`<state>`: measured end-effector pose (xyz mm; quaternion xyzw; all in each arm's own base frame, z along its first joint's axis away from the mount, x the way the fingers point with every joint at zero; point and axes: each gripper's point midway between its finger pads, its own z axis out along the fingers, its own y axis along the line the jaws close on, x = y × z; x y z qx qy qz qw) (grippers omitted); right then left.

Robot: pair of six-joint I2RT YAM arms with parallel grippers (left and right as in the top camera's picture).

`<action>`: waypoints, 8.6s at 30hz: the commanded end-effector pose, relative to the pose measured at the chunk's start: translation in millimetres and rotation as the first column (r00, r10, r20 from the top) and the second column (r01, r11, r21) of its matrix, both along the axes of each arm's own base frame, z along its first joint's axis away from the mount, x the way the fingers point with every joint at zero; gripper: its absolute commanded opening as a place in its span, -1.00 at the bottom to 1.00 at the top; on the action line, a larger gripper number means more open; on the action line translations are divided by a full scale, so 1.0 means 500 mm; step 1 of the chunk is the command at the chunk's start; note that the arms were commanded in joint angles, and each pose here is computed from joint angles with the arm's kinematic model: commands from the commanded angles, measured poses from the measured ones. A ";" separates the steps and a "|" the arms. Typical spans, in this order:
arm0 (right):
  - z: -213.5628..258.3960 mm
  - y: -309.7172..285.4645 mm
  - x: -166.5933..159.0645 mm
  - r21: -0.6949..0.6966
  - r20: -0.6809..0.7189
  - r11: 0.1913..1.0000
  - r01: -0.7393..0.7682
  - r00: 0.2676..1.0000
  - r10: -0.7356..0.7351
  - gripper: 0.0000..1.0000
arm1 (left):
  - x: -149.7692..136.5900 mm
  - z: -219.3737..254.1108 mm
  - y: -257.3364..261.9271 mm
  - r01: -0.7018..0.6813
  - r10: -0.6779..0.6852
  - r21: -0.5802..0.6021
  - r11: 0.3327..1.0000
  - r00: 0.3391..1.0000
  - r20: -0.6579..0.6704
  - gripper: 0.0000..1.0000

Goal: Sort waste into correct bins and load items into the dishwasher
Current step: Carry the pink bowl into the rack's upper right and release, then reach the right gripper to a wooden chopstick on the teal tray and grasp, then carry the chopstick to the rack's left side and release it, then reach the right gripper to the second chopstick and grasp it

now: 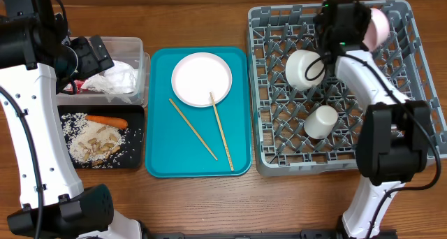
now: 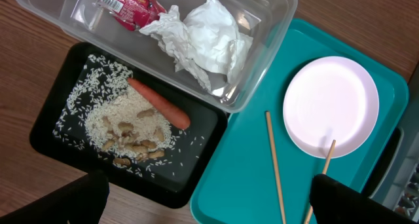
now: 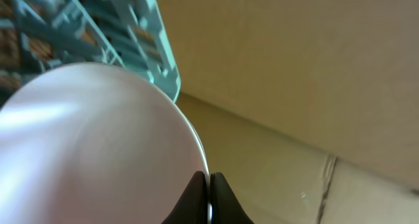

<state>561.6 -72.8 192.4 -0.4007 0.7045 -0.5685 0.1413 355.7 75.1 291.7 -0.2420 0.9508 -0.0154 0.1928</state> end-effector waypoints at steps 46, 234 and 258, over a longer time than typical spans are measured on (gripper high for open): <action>0.105 0.553 -0.160 0.960 0.234 0.173 -0.221 0.971 -0.058 0.61 | -0.001 -0.003 0.000 -0.009 0.009 -0.003 1.000 1.000 -0.005 1.00; -0.387 0.911 -0.502 0.872 -0.458 0.283 0.400 0.870 0.180 -0.24 | -0.001 -0.003 0.000 -0.009 0.009 -0.003 1.000 1.000 -0.005 1.00; -0.419 0.920 -0.523 0.870 -0.431 0.332 0.365 0.890 0.151 -0.32 | -0.001 -0.003 0.000 -0.009 0.009 -0.003 1.000 1.000 -0.005 1.00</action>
